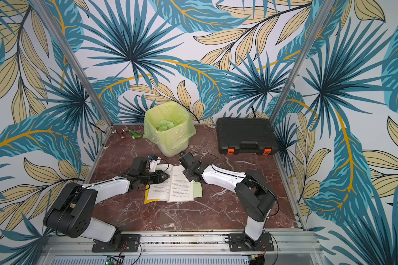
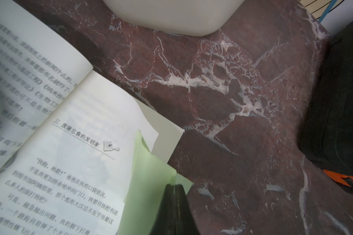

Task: Peel off the used sticky note
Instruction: Tear off the note from the book.

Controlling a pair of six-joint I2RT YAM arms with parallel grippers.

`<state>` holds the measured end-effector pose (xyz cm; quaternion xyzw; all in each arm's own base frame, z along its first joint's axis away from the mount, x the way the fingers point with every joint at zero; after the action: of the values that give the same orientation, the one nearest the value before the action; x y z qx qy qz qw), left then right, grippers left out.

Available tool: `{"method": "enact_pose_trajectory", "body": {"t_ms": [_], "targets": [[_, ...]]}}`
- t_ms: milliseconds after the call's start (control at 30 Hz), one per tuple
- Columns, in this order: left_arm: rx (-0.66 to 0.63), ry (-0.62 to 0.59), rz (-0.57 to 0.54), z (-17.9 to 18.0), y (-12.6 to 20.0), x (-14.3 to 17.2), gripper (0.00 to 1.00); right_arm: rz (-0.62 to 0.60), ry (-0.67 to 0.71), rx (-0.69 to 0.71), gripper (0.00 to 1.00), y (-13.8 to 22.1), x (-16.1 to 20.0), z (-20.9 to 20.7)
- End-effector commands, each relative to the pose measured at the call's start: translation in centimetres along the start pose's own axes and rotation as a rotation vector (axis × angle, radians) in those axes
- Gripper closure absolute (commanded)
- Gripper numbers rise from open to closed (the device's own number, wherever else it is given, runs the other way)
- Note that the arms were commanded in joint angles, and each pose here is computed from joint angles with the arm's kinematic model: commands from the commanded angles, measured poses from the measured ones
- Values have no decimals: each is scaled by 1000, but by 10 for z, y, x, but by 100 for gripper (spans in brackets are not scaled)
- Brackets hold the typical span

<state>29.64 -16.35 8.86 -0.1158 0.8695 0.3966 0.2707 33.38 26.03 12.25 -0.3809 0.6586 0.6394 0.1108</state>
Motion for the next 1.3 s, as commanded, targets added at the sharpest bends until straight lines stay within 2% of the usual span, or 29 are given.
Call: {"method": "enact_pose_trajectory", "body": {"t_ms": [0, 67, 200, 533, 933, 1100, 1167, 1267], "targets": [[-26, 5, 9, 4, -3, 0, 71, -6, 26, 41, 98, -2, -6, -2], [-26, 6, 9, 5, -3, 1, 71, -11, 34, 59, 95, -2, -9, -4], [-26, 6, 9, 5, -3, 0, 71, 7, 74, 58, 95, -5, -12, 0], [-25, 6, 9, 5, -4, 0, 71, 94, 96, -173, 100, -7, 10, 32], [-19, 6, 10, 4, -5, -2, 71, 237, 84, -332, 100, -5, 50, 48], [-18, 7, 10, 4, -4, -2, 71, 314, 92, -499, 100, 10, 58, 66], [-17, 7, 8, 3, -4, -3, 71, 336, 97, -505, 100, 10, 59, 66], [-14, 6, 7, 2, -3, -3, 71, 346, 103, -440, 100, 2, 63, 58]]}}
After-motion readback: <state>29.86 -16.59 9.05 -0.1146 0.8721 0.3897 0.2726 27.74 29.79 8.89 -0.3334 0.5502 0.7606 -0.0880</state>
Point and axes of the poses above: each gripper's point midway between its finger pads, its own y axis back along the fingers, its own z axis along the line the jaws close on, x = y × z, the point moved 4 cm from there along y, back along the fingers, and after that the axes turned 12 degrees about -y, right-handed, at the moved point
